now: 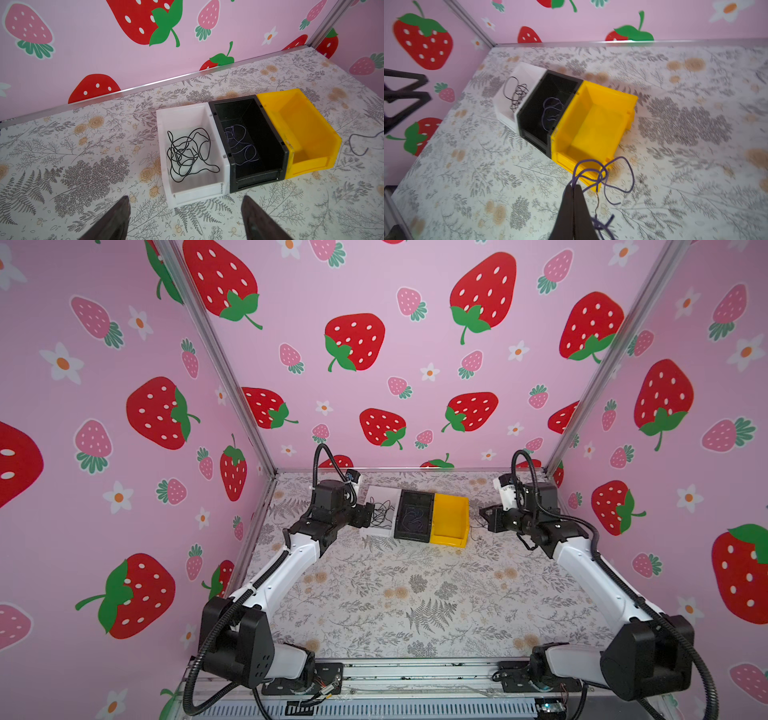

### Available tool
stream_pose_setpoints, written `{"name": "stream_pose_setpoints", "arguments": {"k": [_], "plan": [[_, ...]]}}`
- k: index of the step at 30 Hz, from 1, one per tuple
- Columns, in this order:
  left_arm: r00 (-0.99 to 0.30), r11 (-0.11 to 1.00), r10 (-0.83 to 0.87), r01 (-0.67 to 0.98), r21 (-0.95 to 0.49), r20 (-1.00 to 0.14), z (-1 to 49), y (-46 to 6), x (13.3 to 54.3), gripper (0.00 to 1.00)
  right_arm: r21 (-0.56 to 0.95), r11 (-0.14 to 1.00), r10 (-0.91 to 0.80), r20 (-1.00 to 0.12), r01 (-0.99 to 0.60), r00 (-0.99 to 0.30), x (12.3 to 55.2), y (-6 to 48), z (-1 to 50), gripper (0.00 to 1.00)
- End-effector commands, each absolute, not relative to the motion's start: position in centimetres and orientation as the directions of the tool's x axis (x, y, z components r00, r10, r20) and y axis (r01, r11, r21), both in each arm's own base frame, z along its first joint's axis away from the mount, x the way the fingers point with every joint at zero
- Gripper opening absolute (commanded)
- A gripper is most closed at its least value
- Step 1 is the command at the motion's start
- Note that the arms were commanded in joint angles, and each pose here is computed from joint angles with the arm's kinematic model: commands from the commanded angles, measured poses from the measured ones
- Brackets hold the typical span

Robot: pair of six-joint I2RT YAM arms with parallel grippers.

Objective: Untangle and sort cables by color
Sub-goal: Straighten the cable.

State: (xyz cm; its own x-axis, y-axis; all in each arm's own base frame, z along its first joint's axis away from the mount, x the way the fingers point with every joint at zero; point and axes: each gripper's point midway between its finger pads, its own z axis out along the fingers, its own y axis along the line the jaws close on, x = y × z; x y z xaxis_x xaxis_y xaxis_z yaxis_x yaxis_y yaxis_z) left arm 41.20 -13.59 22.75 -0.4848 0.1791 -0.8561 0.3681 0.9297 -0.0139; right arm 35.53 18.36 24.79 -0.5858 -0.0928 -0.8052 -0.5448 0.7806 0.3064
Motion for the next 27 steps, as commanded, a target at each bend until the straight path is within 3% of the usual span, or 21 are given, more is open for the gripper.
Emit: {"name": "stream_pose_setpoints", "arguments": {"k": [1, 6, 10, 15, 21, 27], "plan": [[-0.468, 0.937, 0.143, 0.347, -0.032, -0.872, 24.0, -13.3, 40.8, 0.84, 0.303, 0.699, -0.134, -0.835, -0.648, -0.534, 35.1, 22.0, 27.4, 0.01], [-0.451, 0.926, 0.136, 0.375, -0.049, -0.882, 24.5, -13.7, 40.2, 0.83, 0.322, 0.571, -0.195, -0.84, -0.755, -0.506, 35.8, 27.8, 28.2, 0.01], [-0.36, 0.824, 0.186, 0.563, -0.054, -0.914, 25.6, -17.0, 38.3, 0.81, 0.334, 0.488, -0.215, -0.849, -0.806, -0.482, 36.3, 30.9, 28.8, 0.02], [-0.267, 0.713, 0.294, 0.7, 0.025, -0.918, 25.0, -20.2, 36.6, 0.81, 0.33, 0.46, -0.255, -0.84, -0.824, -0.478, 37.1, 32.4, 28.4, 0.02], [-0.149, 0.533, 0.393, 0.841, 0.093, -0.907, 24.2, -24.9, 34.7, 0.82, 0.332, 0.34, -0.284, -0.856, -0.88, -0.432, 34.6, 33.3, 29.2, 0.02], [-0.117, 0.485, 0.363, 0.871, 0.08, -0.924, 23.2, -26.3, 34.4, 0.85, 0.349, 0.279, -0.31, -0.849, -0.894, -0.428, 30.9, 32.1, 28.6, 0.03]]}}
